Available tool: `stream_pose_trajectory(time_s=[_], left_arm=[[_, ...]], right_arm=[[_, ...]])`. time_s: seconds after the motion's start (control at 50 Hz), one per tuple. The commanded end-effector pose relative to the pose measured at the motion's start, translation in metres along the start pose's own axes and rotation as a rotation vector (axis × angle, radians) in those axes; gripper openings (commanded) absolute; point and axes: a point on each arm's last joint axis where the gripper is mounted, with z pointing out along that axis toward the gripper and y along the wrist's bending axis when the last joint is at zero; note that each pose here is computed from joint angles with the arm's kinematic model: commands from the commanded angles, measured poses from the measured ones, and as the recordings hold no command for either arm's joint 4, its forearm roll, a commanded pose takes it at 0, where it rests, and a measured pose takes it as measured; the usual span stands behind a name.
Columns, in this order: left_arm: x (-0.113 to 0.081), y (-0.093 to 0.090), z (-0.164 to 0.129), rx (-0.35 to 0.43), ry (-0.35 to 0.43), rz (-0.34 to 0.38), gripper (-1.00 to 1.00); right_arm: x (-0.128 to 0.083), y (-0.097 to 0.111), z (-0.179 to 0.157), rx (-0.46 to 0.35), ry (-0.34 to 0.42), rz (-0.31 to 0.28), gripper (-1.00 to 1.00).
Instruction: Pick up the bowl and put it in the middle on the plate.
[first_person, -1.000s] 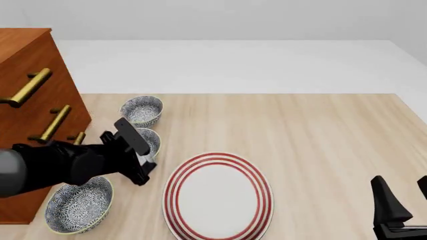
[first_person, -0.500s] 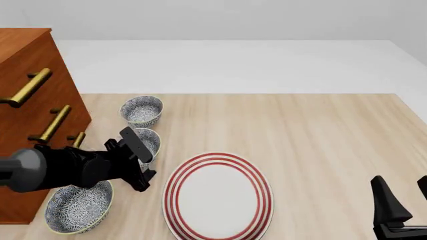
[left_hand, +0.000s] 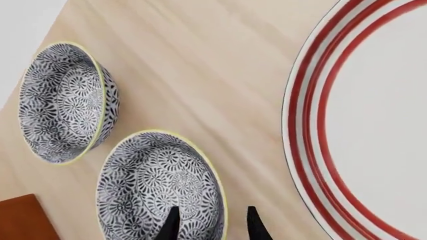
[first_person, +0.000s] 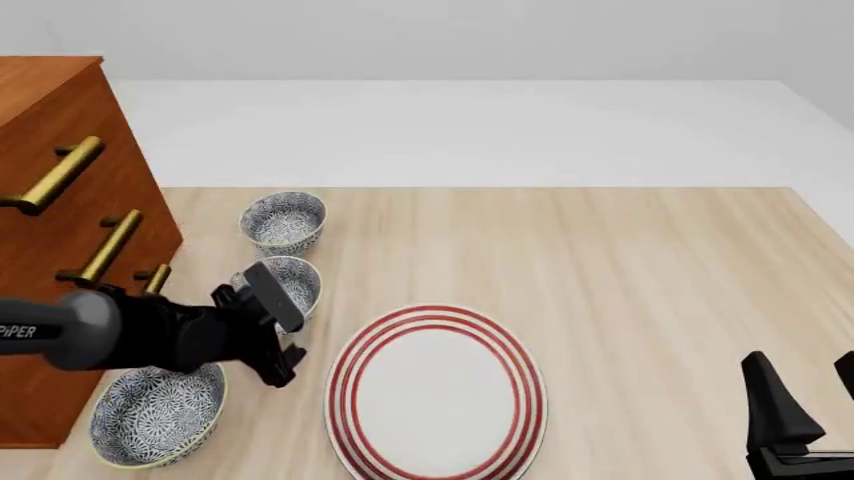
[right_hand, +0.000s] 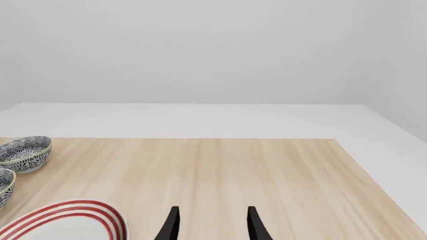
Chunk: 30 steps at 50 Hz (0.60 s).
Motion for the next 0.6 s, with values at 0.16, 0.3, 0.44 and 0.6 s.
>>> stream_pose_trajectory(time_s=[0.16, 0.3, 0.44, 0.6], left_arm=[[0.008, -0.003, 0.009, 0.020, 0.033, 0.025, 1.00], [0.002, -0.001, -0.002, 0.012, 0.017, 0.032, -1.00], [-0.003, -0.002, -0.019, 0.005, -0.004, 0.074, -1.00], [-0.011, -0.003, -0.039, 0.000, -0.031, 0.105, -1.00]], right_arm=[[0.000, 0.000, 0.000, 0.000, 0.000, 0.000, 1.00], [0.000, 0.000, 0.000, 0.000, 0.000, -0.001, 1.00], [0.000, 0.000, 0.000, 0.000, 0.000, 0.000, 1.00], [0.000, 0.000, 0.000, 0.000, 0.000, -0.001, 1.00]])
